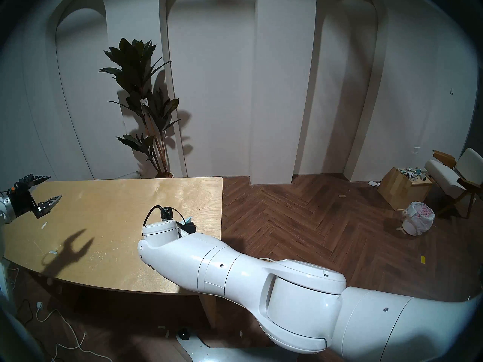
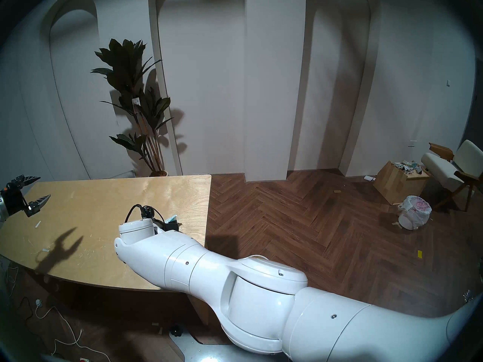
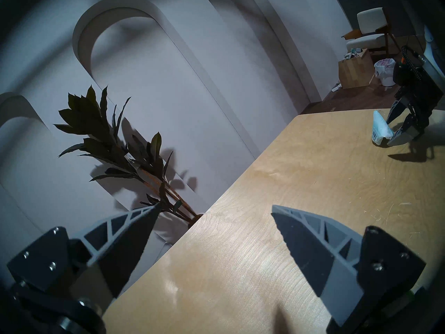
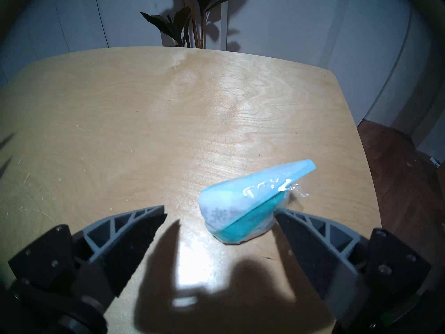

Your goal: Put the trash into the trash bin on the ground

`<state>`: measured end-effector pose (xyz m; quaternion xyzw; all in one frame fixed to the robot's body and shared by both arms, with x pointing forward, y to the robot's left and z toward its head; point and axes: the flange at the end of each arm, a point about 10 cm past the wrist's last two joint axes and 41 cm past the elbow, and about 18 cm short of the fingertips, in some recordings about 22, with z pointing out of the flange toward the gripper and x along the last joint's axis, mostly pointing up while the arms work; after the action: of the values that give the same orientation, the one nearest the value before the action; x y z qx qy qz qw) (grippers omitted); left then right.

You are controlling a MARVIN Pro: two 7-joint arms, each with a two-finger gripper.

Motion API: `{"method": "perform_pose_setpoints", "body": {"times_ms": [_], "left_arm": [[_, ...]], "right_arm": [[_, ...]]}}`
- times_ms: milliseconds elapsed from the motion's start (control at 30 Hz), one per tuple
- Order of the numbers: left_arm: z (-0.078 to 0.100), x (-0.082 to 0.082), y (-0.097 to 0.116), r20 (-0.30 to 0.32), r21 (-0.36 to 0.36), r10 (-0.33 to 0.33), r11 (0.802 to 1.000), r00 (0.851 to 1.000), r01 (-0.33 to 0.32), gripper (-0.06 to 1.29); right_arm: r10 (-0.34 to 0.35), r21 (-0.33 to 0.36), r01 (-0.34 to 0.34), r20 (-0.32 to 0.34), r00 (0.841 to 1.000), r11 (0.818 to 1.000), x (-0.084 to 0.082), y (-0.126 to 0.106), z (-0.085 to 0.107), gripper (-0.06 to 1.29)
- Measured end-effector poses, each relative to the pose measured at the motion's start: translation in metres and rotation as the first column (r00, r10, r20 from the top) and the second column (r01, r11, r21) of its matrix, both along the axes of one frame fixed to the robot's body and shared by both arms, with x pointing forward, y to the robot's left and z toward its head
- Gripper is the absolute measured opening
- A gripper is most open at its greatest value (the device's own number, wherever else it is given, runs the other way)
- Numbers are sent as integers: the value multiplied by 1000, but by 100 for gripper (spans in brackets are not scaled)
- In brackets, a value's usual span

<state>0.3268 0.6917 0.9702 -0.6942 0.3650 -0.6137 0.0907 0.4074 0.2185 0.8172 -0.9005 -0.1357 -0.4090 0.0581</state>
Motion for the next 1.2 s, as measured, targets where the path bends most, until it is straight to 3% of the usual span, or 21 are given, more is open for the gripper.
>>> {"method": "perform_pose_setpoints", "body": {"times_ms": [567, 1200], "left_arm": [[5, -5, -4, -23, -36, -32, 999, 999, 31, 122], [11, -10, -11, -48, -74, -81, 994, 996, 77, 122]], "right_arm": [[-15, 18, 15, 27, 1000, 1000, 16, -7, 2, 123], [-64, -9, 64, 10, 998, 998, 31, -30, -23, 123]]}}
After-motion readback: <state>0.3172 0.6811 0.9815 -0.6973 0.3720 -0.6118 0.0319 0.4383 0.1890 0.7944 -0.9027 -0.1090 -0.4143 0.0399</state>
